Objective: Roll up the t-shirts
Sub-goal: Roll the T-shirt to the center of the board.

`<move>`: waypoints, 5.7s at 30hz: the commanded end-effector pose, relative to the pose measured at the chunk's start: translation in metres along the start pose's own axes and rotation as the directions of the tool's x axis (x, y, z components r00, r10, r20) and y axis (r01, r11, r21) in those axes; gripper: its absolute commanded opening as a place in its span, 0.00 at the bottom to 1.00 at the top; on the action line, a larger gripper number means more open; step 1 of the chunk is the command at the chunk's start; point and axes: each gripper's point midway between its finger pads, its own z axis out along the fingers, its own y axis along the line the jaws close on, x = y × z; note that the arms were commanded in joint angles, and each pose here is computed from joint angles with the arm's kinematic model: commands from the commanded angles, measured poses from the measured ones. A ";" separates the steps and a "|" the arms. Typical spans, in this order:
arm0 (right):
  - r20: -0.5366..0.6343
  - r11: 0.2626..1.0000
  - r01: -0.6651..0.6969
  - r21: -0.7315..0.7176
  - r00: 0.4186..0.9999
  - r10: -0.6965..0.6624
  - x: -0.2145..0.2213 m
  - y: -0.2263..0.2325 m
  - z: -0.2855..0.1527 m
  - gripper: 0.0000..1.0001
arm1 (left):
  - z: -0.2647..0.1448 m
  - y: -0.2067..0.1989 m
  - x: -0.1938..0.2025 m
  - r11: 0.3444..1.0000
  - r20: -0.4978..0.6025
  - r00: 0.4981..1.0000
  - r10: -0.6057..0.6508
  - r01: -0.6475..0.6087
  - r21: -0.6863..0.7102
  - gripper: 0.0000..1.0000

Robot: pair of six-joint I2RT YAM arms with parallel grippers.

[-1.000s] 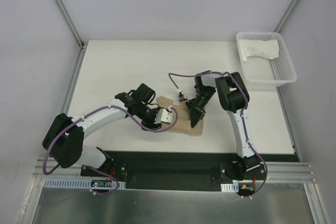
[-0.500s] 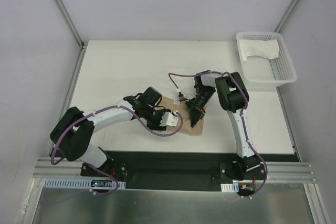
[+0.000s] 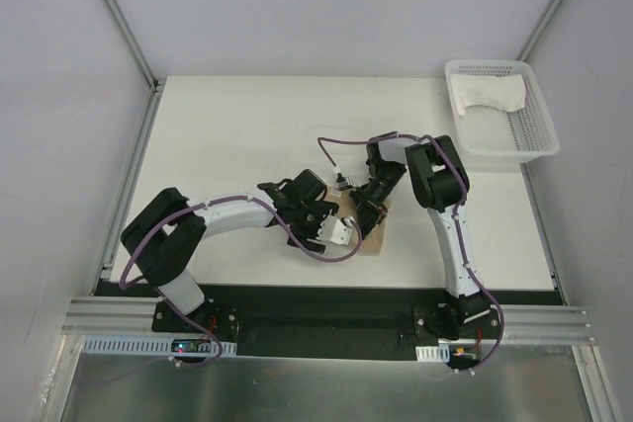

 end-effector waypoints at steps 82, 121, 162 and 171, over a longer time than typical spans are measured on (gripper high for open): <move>-0.438 -0.102 0.719 0.688 0.298 -0.848 0.026 0.019 0.015 0.54 | -0.006 -0.055 -0.004 0.479 -0.282 0.699 -0.657 0.676 0.560 0.00; -0.125 0.996 0.067 0.050 0.990 -0.060 0.047 0.013 0.003 0.04 | -0.060 -0.004 0.038 0.121 -0.240 0.219 -0.946 0.923 0.365 0.37; -0.137 0.991 -0.126 0.045 0.982 0.131 0.034 0.001 0.001 0.02 | -0.041 -0.039 -0.042 0.993 0.223 0.970 0.096 -0.079 -0.084 0.81; -0.158 0.990 -0.138 0.024 0.977 0.140 0.034 0.004 0.002 0.02 | -0.016 -0.041 -0.008 0.992 0.098 0.990 0.101 -0.093 -0.082 0.71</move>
